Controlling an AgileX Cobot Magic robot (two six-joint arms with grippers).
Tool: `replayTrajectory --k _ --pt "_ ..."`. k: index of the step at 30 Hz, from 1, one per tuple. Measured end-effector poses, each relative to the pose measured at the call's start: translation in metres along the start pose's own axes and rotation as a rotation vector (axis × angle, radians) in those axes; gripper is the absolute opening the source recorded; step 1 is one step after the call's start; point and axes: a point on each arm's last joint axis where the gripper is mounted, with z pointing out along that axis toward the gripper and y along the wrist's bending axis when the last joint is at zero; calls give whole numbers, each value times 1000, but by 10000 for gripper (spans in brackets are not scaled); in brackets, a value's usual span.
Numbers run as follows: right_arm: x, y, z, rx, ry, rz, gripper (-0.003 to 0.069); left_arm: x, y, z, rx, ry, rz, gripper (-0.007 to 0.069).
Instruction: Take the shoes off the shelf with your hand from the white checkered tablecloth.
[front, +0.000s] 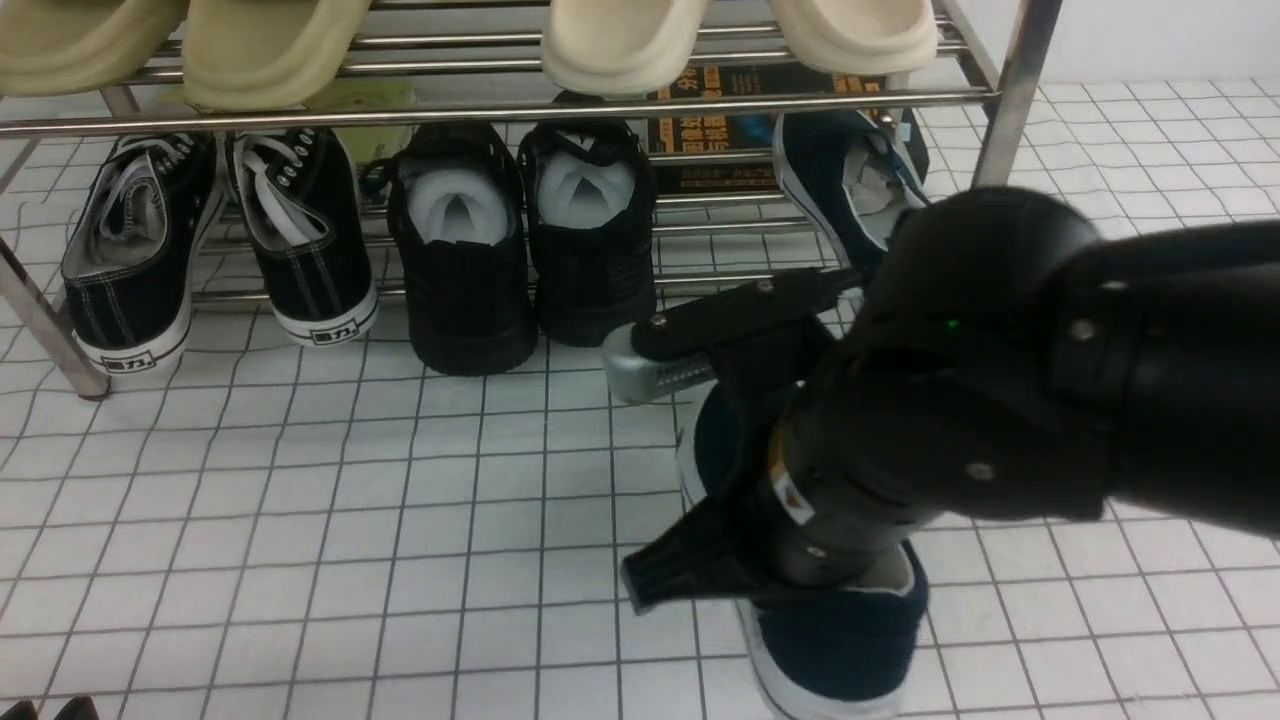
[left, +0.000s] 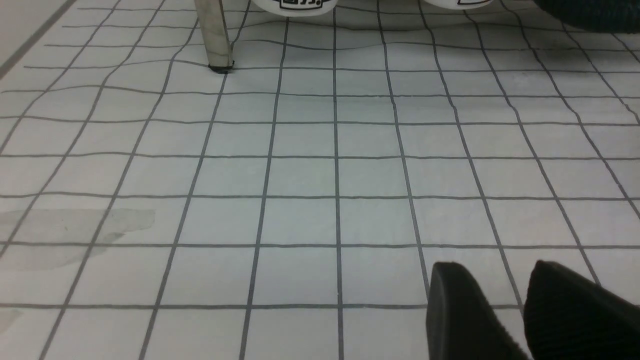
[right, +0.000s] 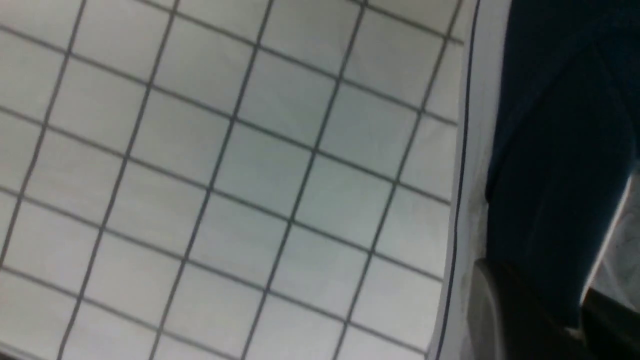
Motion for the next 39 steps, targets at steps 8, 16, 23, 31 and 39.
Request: replayTrajectory --k 8,16,23,31,39 --pt "-14 14 48 29 -46 47 33 0 0 0 0 0 0 242" --pt "-19 17 74 56 -96 154 185 0 0 0 1 0 0 240" --pt "-30 18 47 24 -39 163 445 0 0 0 1 0 0 240" --pt "-87 -57 -84 66 -158 77 51 0 0 0 1 0 0 240" --pt "-104 -126 -88 188 -158 214 50 0 0 0 1 0 0 240"
